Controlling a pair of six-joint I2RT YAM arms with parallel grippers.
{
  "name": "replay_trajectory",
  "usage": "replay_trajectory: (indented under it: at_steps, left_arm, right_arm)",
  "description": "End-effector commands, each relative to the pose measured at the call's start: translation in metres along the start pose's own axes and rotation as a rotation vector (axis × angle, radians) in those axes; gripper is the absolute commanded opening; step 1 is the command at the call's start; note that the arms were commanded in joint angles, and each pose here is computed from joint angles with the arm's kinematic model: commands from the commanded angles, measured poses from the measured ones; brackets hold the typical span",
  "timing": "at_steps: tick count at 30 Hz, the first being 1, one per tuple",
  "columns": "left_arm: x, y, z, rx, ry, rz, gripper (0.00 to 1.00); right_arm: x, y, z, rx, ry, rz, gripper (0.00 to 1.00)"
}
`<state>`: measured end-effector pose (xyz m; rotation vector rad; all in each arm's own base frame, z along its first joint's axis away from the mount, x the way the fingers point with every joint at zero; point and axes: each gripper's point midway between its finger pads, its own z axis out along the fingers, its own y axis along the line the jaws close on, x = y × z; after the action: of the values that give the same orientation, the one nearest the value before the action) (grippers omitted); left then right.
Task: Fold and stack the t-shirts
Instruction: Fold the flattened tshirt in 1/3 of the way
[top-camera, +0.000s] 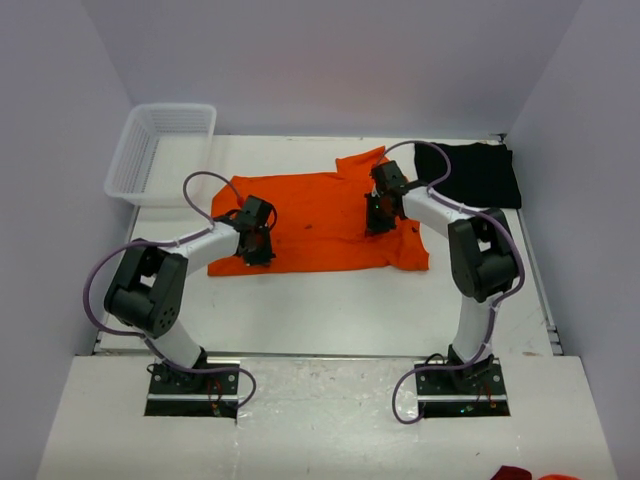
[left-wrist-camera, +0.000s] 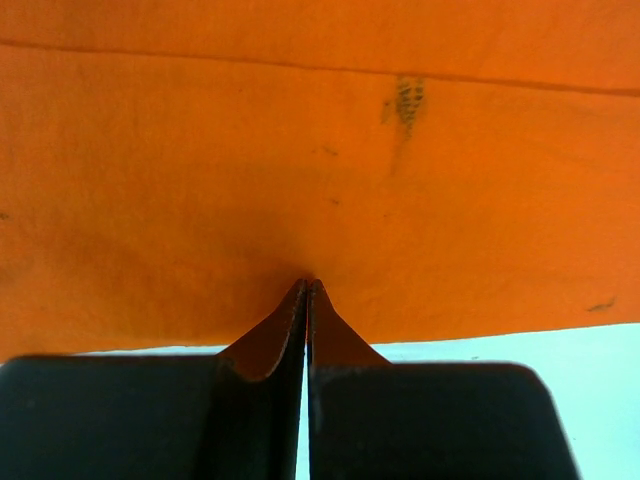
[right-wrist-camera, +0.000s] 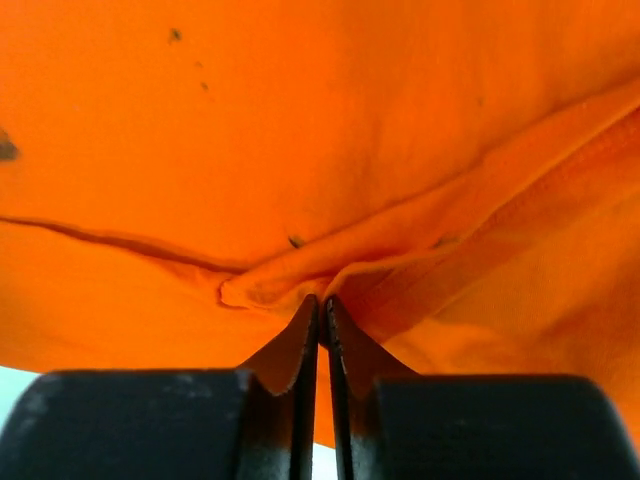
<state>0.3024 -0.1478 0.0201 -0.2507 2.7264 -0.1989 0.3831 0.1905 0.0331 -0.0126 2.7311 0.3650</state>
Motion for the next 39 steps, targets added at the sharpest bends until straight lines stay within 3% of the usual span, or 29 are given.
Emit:
replay_trajectory:
  at_steps: [1,2,7,8,10,14,17,18,20,21,25,32,39]
  left_arm:
    - [0.004,0.007,0.006,-0.029,-0.013,-0.004,0.00]
    - [0.005,0.009,0.007,-0.035,-0.012,-0.005,0.00]
    - [0.012,0.010,0.010,-0.031,0.004,-0.003,0.00]
    - [0.012,0.010,0.010,-0.030,0.003,0.000,0.00]
    - [0.013,0.010,0.010,-0.027,0.008,0.005,0.00]
    - [0.015,0.010,0.005,-0.017,0.004,0.013,0.00]
    - [0.012,0.007,-0.003,0.000,-0.016,0.019,0.00]
    - [0.009,0.003,-0.007,0.011,-0.030,0.027,0.00]
    - [0.006,-0.003,-0.013,0.011,-0.052,0.054,0.00]
    - [0.001,-0.007,-0.017,0.016,-0.066,0.065,0.00]
    - [-0.002,-0.012,-0.024,0.014,-0.073,0.069,0.00]
    - [0.004,-0.009,-0.013,-0.016,-0.035,0.035,0.00]
    - [0.019,0.044,0.001,-0.094,0.037,-0.111,0.00]
  right_arm:
    - [-0.030,0.014,-0.010,-0.034,-0.067,-0.012,0.04]
    - [-0.031,0.015,-0.009,-0.036,-0.065,-0.015,0.00]
    - [-0.063,0.025,-0.011,-0.034,-0.102,-0.046,0.00]
    - [-0.090,0.033,-0.019,-0.051,-0.154,-0.061,0.07]
    - [-0.100,0.033,-0.005,-0.045,-0.139,-0.087,0.31]
    - [-0.123,0.021,-0.015,0.038,-0.199,-0.122,0.68]
    - [-0.120,0.007,-0.056,0.110,-0.277,-0.102,0.86]
    - [-0.094,-0.013,-0.052,0.181,-0.230,-0.080,0.89]
    - [-0.075,-0.033,-0.080,0.262,-0.235,-0.031,0.89]
    - [-0.042,-0.056,-0.075,0.341,-0.175,-0.018,0.89]
    - [0.013,-0.086,-0.092,0.379,-0.157,0.114,0.88]
    - [0.034,-0.096,-0.090,0.356,-0.193,0.300,0.80]
    - [0.042,-0.098,-0.089,0.316,-0.207,0.361,0.77]
